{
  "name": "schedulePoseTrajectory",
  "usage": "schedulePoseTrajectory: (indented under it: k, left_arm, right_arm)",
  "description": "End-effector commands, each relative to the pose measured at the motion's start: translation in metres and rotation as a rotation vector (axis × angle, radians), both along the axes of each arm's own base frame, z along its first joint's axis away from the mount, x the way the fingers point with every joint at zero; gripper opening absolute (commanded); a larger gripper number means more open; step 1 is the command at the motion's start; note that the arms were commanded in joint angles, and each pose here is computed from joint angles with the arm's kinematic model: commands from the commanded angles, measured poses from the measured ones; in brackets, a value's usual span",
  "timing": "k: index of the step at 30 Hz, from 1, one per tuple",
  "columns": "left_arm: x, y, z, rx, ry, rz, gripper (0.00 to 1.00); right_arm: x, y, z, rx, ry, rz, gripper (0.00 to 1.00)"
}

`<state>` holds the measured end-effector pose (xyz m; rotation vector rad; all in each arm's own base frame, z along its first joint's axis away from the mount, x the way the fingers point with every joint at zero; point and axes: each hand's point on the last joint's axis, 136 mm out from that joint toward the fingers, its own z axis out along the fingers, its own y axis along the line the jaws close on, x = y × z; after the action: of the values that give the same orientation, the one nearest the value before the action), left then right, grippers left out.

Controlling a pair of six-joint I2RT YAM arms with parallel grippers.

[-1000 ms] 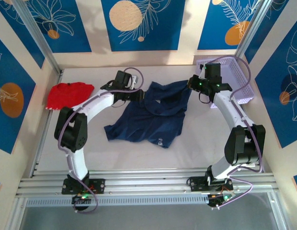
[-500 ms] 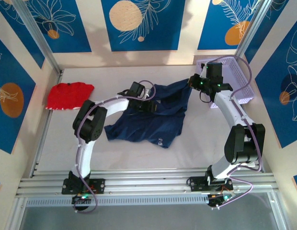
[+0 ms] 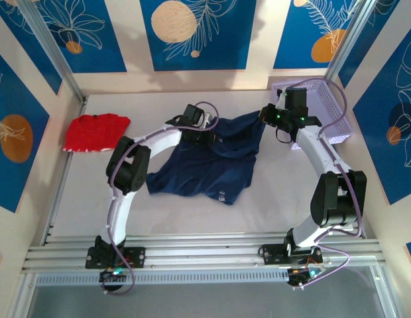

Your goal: Fold the inside-out t-shirt

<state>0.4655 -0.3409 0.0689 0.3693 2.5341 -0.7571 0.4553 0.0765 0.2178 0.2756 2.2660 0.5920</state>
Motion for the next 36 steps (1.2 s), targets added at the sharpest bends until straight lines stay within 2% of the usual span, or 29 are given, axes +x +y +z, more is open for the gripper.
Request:
schedulePoseTrajectory:
  k: [1,3,6,10,13,16,18,22,24,26,30,33,36]
  left_arm:
    - [0.01,0.017,0.049,0.005,-0.08,-0.003,0.04]
    - [0.006,0.036,0.097,-0.022,-0.156,0.008,0.0]
    - [-0.012,0.074,0.181,-0.089,-0.31,0.054,0.0]
    - [-0.053,0.12,0.289,-0.151,-0.554,0.12,0.0]
    - [-0.09,0.138,0.359,-0.191,-0.708,0.125,0.0]
    - [-0.129,0.152,0.411,-0.243,-0.812,0.121,0.0]
    - [-0.151,0.163,0.433,-0.249,-0.867,0.134,0.0]
    - [-0.164,0.196,0.436,-0.154,-0.901,0.253,0.0]
    - [-0.152,0.206,0.422,-0.081,-0.884,0.311,0.0]
    - [-0.131,0.211,0.403,-0.016,-0.851,0.353,0.0]
    - [-0.068,0.214,0.377,0.069,-0.783,0.401,0.0]
    - [-0.029,0.213,0.398,0.042,-0.796,0.414,0.0]
    - [-0.013,0.207,0.447,-0.012,-0.87,0.402,0.0]
  right_arm:
    - [-0.008,-0.008,0.039,-0.042,-0.067,0.01,0.0]
    - [-0.017,-0.015,0.065,-0.058,-0.117,-0.002,0.0]
    - [-0.039,-0.018,0.115,-0.062,-0.231,-0.006,0.0]
    - [-0.085,-0.004,0.196,-0.012,-0.458,0.045,0.0]
    - [-0.128,0.006,0.255,0.012,-0.638,0.072,0.0]
    - [-0.172,0.011,0.303,0.017,-0.777,0.087,0.0]
    - [-0.198,0.013,0.325,0.021,-0.837,0.098,0.0]
    - [-0.226,0.017,0.338,0.036,-0.874,0.126,0.0]
    - [-0.224,0.016,0.333,0.026,-0.868,0.118,0.0]
    - [-0.207,0.014,0.32,0.003,-0.844,0.081,0.0]
    - [-0.148,0.01,0.305,-0.074,-0.817,0.01,0.0]
    - [-0.103,0.004,0.318,-0.085,-0.842,-0.037,0.0]
    - [-0.077,0.0,0.348,-0.046,-0.893,-0.05,0.0]
